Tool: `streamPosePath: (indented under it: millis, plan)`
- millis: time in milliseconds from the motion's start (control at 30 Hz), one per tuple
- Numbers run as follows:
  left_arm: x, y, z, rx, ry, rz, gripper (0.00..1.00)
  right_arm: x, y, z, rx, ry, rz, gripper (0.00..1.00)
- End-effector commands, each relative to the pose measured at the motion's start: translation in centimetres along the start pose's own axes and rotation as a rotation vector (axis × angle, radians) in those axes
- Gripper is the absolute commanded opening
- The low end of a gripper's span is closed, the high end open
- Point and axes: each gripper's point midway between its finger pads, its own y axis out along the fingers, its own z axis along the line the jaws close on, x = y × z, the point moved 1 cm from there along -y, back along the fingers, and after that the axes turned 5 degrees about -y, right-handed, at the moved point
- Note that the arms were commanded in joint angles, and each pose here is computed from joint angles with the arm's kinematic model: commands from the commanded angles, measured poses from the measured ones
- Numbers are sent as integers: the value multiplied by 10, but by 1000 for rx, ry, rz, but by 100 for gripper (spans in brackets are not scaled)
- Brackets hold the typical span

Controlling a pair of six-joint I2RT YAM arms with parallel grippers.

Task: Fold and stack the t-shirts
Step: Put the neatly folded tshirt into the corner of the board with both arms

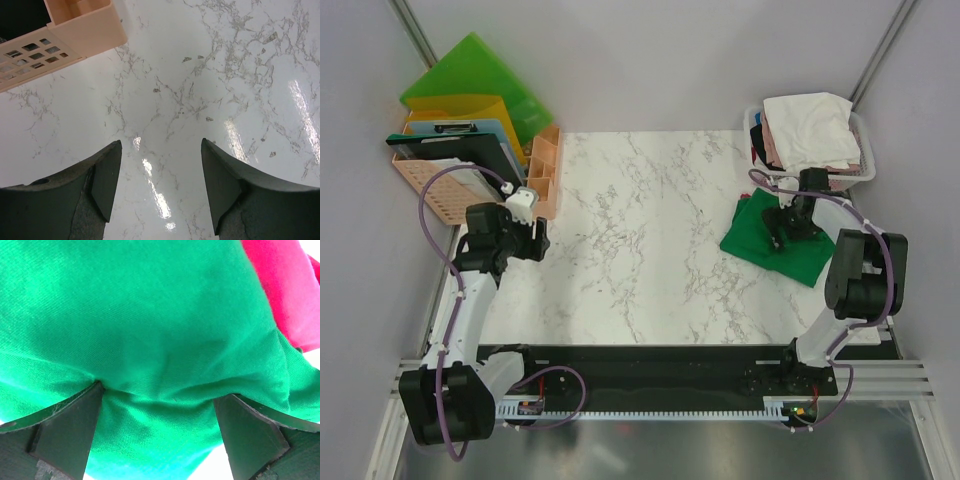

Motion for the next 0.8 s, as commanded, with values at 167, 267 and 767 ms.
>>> streamPosePath:
  millis: [167, 267, 767]
  plan:
    - [0, 4, 3, 1, 50, -20, 72, 37, -84, -30, -215, -47, -200, 98]
    - [-5, 7, 0, -26, 46, -4, 72, 59, -139, -28, -244, -61, -355, 98]
    - [-1, 6, 10, 47, 32, -43, 72, -28, -152, 84, 519, 97, -59, 98]
